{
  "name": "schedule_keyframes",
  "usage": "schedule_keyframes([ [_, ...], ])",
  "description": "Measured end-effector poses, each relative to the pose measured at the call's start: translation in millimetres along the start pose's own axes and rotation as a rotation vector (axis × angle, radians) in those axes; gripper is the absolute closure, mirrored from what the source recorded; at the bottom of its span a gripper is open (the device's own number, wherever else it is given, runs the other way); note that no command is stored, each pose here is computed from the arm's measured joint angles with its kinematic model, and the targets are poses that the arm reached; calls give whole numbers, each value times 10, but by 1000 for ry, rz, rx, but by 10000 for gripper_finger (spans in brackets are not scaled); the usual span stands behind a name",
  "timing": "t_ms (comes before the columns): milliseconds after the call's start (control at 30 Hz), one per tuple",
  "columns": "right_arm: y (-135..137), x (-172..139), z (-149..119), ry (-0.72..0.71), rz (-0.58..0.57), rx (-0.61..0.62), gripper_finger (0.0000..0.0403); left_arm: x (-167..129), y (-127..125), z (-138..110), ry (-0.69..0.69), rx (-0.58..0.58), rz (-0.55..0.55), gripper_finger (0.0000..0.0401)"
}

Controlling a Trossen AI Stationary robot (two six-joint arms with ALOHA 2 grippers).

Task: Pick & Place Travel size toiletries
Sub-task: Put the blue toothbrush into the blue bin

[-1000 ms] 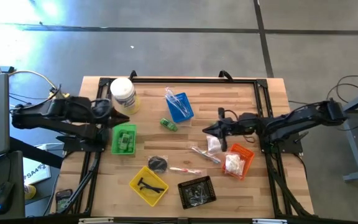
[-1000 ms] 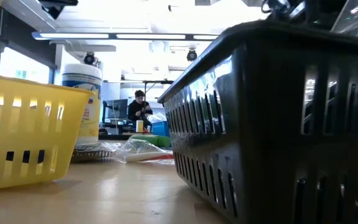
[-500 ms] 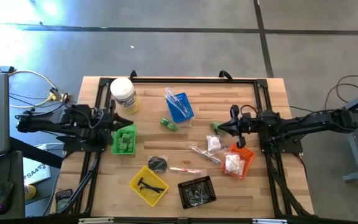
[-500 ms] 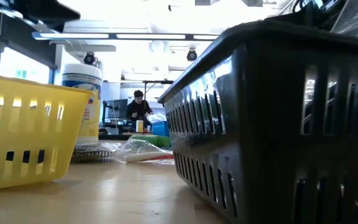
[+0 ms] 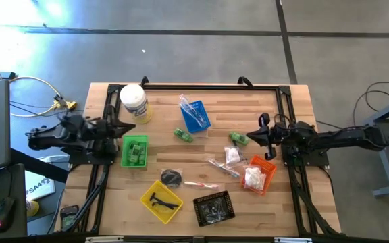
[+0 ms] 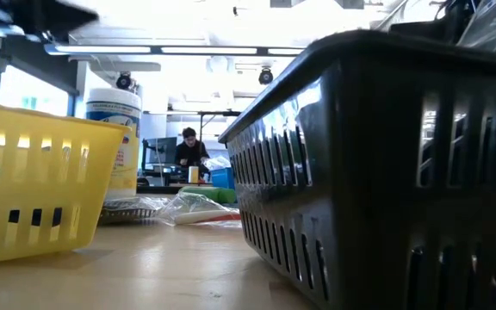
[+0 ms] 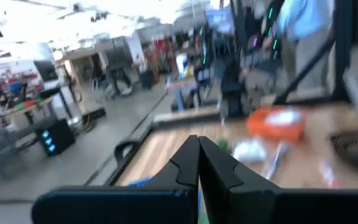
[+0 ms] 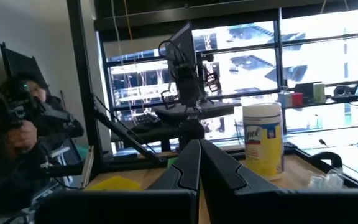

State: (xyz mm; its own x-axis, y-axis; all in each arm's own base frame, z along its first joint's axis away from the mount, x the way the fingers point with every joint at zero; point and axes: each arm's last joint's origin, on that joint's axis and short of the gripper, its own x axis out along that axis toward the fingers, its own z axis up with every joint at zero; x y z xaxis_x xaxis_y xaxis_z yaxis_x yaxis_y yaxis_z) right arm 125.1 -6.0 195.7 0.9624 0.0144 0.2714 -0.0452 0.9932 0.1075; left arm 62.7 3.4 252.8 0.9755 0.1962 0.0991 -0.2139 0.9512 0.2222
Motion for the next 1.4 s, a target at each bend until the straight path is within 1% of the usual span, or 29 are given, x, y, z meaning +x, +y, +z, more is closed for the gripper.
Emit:
schedule_keyframes([
  [67,-18,-15,3,3,-15,-3,401,42,-35,-106,33,20,4,401],
  [167,-45,-37,6,10,-37,0,401,114,-91,-237,30,41,-4,401],
  [267,-80,-60,-4,31,-66,-2,401,135,-147,-419,100,61,-33,401],
  [367,-114,-75,-25,58,-95,6,401,158,-185,-515,110,63,-59,401],
  [600,-123,-80,-43,83,-69,8,401,184,-256,-708,164,75,-122,401],
  [800,-124,-81,-49,89,-72,-7,401,199,-286,-748,142,73,-170,401],
  [967,-125,-81,-49,91,-73,-41,401,198,-288,-759,145,103,-172,401],
  [1067,-138,-82,-47,86,-114,-51,401,198,-289,-763,151,73,-169,401],
  [1167,-154,-84,-43,84,-130,-61,401,198,-288,-766,156,47,-162,401],
  [1233,-163,-86,-42,86,-139,-95,401,201,-288,-765,156,45,-161,401],
  [1333,-170,-85,-47,94,-141,-150,401,213,-281,-728,103,34,-143,401],
  [1400,-171,-81,-55,102,-140,-158,401,217,-277,-711,84,13,-135,401],
])
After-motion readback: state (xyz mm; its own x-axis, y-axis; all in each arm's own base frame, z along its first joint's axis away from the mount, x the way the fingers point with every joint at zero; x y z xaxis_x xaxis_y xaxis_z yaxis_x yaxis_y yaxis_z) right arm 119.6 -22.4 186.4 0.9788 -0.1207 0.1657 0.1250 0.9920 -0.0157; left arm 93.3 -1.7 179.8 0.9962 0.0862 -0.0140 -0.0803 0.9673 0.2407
